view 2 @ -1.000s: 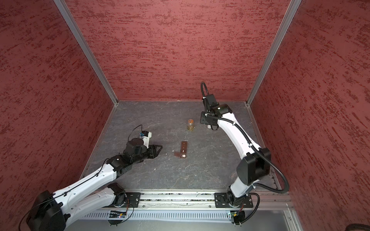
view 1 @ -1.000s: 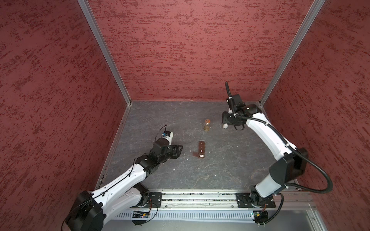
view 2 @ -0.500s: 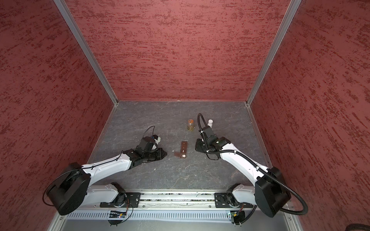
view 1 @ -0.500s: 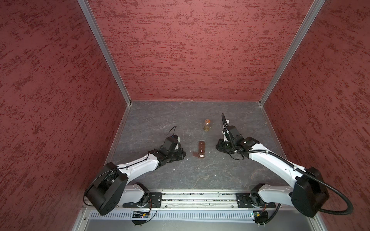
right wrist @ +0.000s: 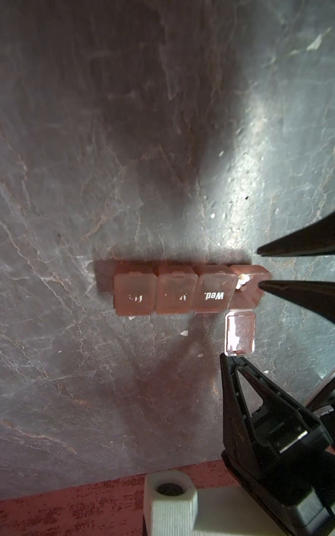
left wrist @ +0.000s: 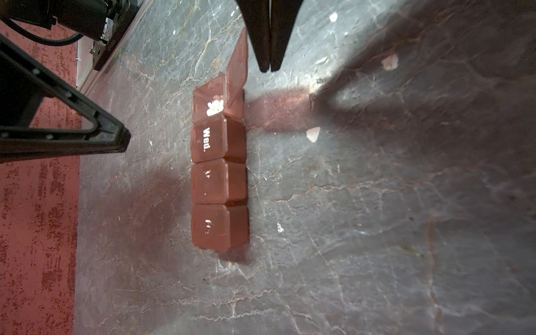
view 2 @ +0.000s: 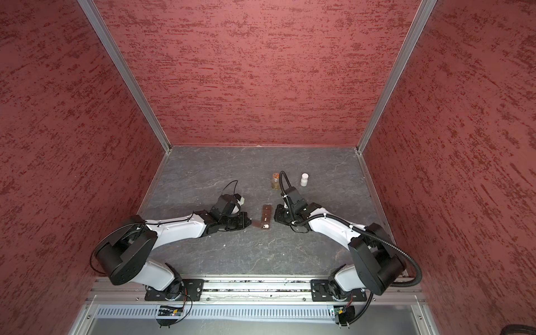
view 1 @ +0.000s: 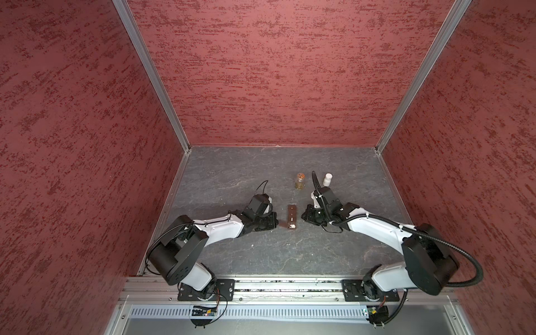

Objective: Sort the pills into containers

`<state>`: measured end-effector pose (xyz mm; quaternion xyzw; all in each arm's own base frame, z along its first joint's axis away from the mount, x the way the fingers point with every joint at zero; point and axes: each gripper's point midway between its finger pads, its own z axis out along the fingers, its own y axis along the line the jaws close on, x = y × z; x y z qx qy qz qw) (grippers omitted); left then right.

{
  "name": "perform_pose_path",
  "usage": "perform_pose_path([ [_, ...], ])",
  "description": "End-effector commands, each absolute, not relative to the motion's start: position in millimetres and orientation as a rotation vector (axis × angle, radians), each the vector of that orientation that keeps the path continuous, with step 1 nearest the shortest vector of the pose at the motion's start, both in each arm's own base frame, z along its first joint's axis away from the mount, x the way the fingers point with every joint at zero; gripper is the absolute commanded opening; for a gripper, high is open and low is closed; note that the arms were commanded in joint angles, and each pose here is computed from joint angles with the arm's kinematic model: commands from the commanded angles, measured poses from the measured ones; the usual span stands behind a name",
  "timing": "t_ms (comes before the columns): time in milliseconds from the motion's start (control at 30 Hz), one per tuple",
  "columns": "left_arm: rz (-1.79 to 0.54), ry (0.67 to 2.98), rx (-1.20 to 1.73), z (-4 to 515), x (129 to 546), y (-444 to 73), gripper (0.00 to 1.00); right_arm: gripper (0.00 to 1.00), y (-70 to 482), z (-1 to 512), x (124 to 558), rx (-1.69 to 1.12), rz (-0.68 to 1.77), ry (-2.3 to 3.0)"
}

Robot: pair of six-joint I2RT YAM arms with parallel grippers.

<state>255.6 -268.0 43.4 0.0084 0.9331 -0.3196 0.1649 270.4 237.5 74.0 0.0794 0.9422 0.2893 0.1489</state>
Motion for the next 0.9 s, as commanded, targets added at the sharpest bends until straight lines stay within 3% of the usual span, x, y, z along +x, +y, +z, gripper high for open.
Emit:
perform_pose_path([
  [0,-0.952,2.640,0.045,47.8,259.6,-279.1,0.06,0.18,248.6,69.5,273.8,0.225,0.882,2.698],
  [300,-0.998,2.621,0.110,59.8,256.9,-296.3,0.09,0.18,247.9,61.9,273.4,0.225,0.866,2.712],
  [433,-1.007,2.616,0.150,65.1,254.1,-304.2,0.18,0.20,246.7,63.7,273.8,0.227,0.861,2.707],
  [633,-1.006,2.635,0.162,58.9,252.8,-311.2,0.45,0.31,245.8,73.6,274.8,0.223,0.872,2.677],
  [867,-1.017,2.649,0.159,50.2,254.3,-317.8,0.49,0.40,241.0,90.3,274.2,0.205,0.868,2.629],
])
